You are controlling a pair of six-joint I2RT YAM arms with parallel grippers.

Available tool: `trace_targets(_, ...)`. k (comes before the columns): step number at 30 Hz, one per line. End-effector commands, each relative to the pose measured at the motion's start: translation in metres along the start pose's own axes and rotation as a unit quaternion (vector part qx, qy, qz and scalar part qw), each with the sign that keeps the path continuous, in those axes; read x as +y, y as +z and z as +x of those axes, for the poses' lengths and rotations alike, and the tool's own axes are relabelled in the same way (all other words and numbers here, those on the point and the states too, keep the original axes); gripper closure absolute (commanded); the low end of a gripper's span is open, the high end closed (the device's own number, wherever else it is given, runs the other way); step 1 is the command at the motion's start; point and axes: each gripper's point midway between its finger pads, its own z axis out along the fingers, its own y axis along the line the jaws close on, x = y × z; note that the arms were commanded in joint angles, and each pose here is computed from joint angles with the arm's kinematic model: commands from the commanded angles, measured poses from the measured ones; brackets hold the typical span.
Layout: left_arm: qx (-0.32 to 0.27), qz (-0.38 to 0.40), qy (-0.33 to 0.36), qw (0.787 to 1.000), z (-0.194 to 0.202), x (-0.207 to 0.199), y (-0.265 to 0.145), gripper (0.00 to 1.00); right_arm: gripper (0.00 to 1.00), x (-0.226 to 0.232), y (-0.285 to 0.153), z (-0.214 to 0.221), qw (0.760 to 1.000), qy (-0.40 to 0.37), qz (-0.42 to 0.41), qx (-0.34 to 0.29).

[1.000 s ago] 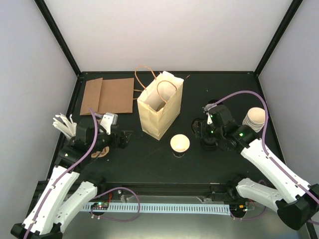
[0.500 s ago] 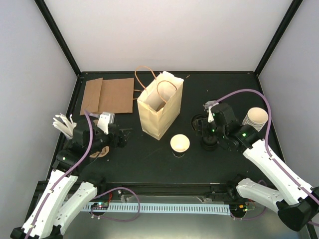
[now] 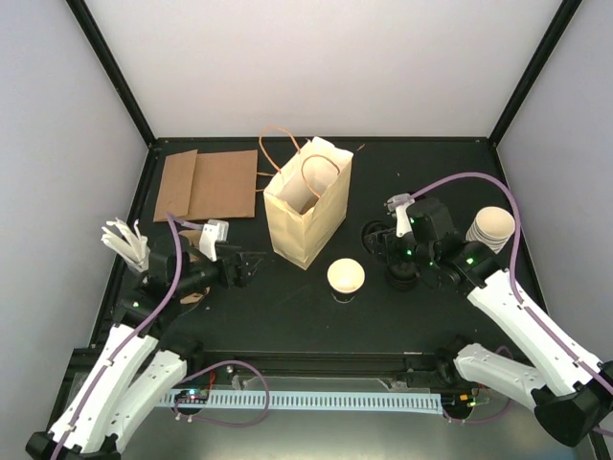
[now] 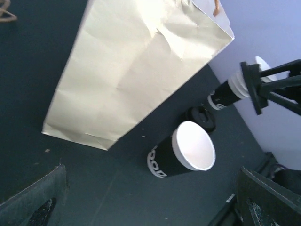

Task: Pack the takeout coffee

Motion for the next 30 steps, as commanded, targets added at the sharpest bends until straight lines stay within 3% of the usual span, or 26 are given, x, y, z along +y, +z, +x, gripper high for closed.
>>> trace_targets(1,-0.009,0.084,-0.027,0.996,-0.007,-0.026,0.004,0.01,0.33,0.016,0.005,0.008,0.998,-0.023,-0.050,0.008)
trace_targets(19,0.028,0.143,-0.082,0.986,0.031,-0.030,0.036,0.01,0.36,0.032,0.028,0.043,0.995,-0.052,-0.083,0.018)
trace_targets(30,0.049,0.127,-0.066,0.989,0.048,-0.039,0.057,0.01,0.37,0.043,0.042,0.062,0.993,-0.094,-0.035,0.057)
